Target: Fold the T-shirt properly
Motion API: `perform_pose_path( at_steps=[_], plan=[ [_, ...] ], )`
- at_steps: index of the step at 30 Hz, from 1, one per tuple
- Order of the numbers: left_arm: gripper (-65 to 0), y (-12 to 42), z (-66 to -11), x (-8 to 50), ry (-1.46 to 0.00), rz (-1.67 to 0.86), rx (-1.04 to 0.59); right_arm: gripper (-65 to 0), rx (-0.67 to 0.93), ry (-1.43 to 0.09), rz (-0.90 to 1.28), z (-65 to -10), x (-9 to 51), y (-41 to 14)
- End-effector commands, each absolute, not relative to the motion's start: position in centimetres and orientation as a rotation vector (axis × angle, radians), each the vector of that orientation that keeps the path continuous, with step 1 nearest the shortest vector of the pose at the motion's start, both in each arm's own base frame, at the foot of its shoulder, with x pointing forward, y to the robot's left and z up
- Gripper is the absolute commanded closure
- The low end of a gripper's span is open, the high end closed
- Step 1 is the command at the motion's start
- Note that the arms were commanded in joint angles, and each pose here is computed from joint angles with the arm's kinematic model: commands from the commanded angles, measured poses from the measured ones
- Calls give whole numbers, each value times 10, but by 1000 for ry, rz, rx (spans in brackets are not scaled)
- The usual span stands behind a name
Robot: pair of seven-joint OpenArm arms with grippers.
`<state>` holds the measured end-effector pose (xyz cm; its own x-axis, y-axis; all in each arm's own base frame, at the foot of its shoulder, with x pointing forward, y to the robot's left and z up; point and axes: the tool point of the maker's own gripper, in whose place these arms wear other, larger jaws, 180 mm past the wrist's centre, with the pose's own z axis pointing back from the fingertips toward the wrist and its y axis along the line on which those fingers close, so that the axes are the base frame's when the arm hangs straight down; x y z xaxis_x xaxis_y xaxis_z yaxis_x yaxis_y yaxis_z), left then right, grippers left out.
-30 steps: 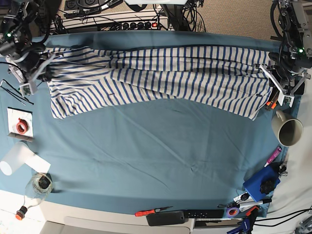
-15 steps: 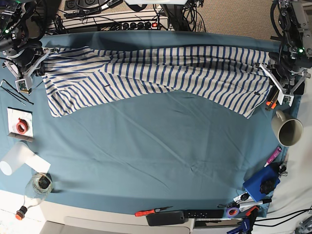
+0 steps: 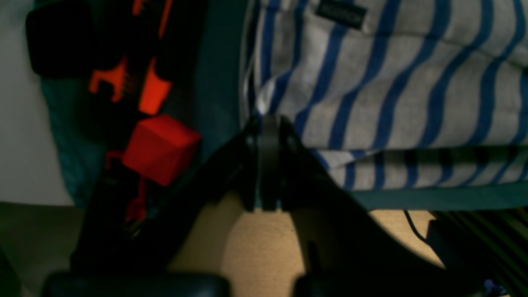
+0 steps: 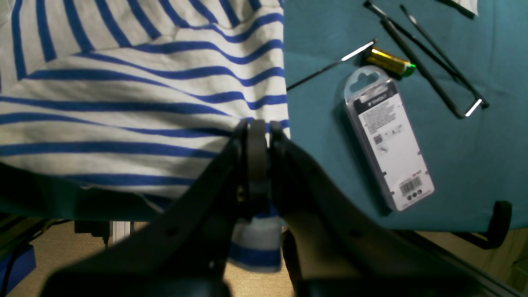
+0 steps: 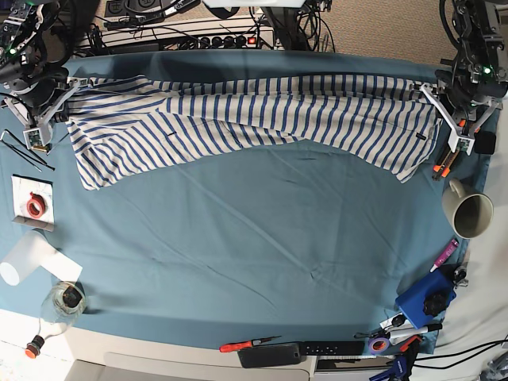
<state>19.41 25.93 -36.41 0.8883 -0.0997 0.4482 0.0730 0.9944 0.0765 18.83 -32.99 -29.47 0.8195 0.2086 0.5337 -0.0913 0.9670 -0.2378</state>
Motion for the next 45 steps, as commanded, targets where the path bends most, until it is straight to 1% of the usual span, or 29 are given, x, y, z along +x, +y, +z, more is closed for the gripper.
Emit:
perform_pose_path(
  at_steps=[1, 6, 9, 10, 11, 13, 14, 15, 16, 17, 23, 26, 31, 39, 45],
  plan=[
    [0, 264, -356, 199, -495, -98, 81, 0, -247, -608, 172, -285, 192, -336],
    [0, 262, -357, 199, -495, -113, 75, 0, -262, -605, 172, -284, 191, -339],
    [0, 256, -358, 199, -499, -129, 58, 0, -237, -611, 210, -285, 193, -332],
    [-43, 256, -358, 199, -505, -128, 56, 0, -223, -615, 229, -285, 193, -329],
    [-106, 255, -358, 200, -510, -125, 54, -14, -207, -621, 244, -285, 194, -325],
    [-221, 253, -357, 202, -528, -119, 46, -85, -184, -629, 261, -285, 195, -320],
    [-260, 253, -356, 204, -535, -117, 46, -116, -176, -634, 271, -285, 196, -318],
    [-281, 253, -356, 204, -535, -118, 47, -141, -175, -637, 279, -284, 196, -318],
    [-287, 253, -356, 203, -534, -118, 47, -158, -175, -639, 288, -284, 196, -317],
    [-287, 253, -356, 203, -533, -117, 47, -161, -175, -638, 297, -284, 196, -317],
    [-287, 252, -354, 204, -538, -121, 48, -161, -151, -649, 300, -283, 198, -313],
    [-287, 243, -345, 209, -575, -132, 19, -161, -102, -686, 295, -280, 202, -304],
    [-288, 237, -336, 216, -631, -140, 3, -162, -89, -742, 303, -274, 209, -300],
    [-288, 231, -335, 219, -650, -137, -42, -162, -146, -828, 301, -258, 227, -306],
    [-288, 237, -356, 216, -589, -93, -73, -161, -181, -843, 259, -253, 233, -314]
  ],
)
